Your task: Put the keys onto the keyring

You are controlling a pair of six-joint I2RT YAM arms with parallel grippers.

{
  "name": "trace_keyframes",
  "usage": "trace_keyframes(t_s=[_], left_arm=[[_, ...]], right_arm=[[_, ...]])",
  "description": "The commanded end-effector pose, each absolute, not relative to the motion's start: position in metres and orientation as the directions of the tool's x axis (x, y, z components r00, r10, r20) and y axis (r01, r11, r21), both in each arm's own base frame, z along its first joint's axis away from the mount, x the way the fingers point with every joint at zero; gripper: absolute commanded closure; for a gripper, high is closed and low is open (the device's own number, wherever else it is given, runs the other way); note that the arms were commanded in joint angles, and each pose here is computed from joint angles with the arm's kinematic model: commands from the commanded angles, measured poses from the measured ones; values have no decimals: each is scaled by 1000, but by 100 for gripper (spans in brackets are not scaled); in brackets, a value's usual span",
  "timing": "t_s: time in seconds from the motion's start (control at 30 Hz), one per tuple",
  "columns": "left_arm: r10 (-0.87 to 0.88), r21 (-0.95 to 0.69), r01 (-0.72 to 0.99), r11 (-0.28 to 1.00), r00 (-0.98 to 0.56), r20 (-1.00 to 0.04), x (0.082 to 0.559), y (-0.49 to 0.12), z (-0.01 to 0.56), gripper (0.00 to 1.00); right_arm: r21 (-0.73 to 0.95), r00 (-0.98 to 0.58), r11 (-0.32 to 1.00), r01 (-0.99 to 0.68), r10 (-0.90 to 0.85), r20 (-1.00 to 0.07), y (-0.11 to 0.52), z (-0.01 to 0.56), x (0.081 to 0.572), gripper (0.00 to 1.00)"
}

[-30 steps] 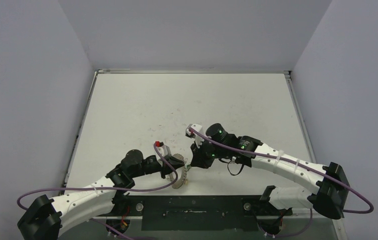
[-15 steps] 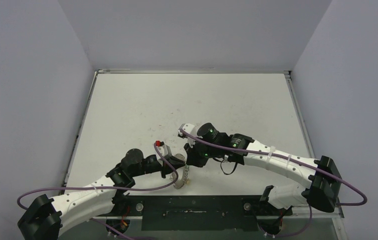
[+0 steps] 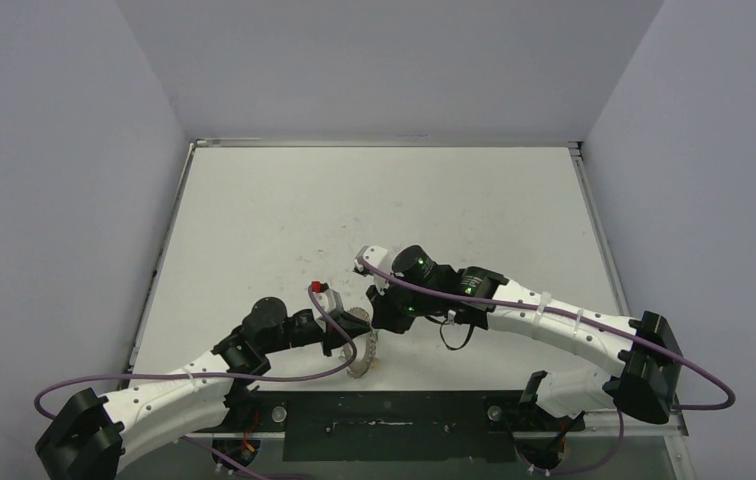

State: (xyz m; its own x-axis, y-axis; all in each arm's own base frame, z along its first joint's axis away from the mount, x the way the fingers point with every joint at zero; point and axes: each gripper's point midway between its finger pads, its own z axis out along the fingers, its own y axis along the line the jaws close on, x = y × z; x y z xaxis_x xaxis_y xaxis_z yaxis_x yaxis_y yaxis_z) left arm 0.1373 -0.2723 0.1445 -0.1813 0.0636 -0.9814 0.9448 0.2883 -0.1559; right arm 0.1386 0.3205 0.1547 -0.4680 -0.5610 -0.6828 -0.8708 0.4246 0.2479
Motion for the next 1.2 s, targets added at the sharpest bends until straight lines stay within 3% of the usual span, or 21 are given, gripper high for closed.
trace_keyframes(t_s=[0.0, 0.43, 0.87, 0.93, 1.07, 1.17], left_arm=[[-17, -125, 961, 247, -125, -992, 138, -282, 182, 100], [-20, -122, 962, 243, -120, -993, 137, -281, 183, 100], [-22, -109, 965, 239, -107, -994, 137, -281, 185, 100], [-23, -104, 966, 238, -101, -995, 136, -281, 186, 100], [-22, -94, 967, 236, -92, -996, 136, -280, 187, 100], [-21, -83, 969, 233, -81, -997, 135, -280, 188, 100]], right_arm=[[216, -437, 429, -877, -525, -730, 335, 174, 149, 100], [163, -494, 548, -821, -536, -685, 317, 150, 164, 100], [192, -513, 542, -818, -538, -669, 316, 142, 160, 100], [203, -514, 542, -816, -517, -685, 315, 147, 161, 88], [229, -506, 537, -812, -451, -735, 311, 163, 164, 41], [249, -487, 521, -817, -392, -780, 307, 178, 167, 33]])
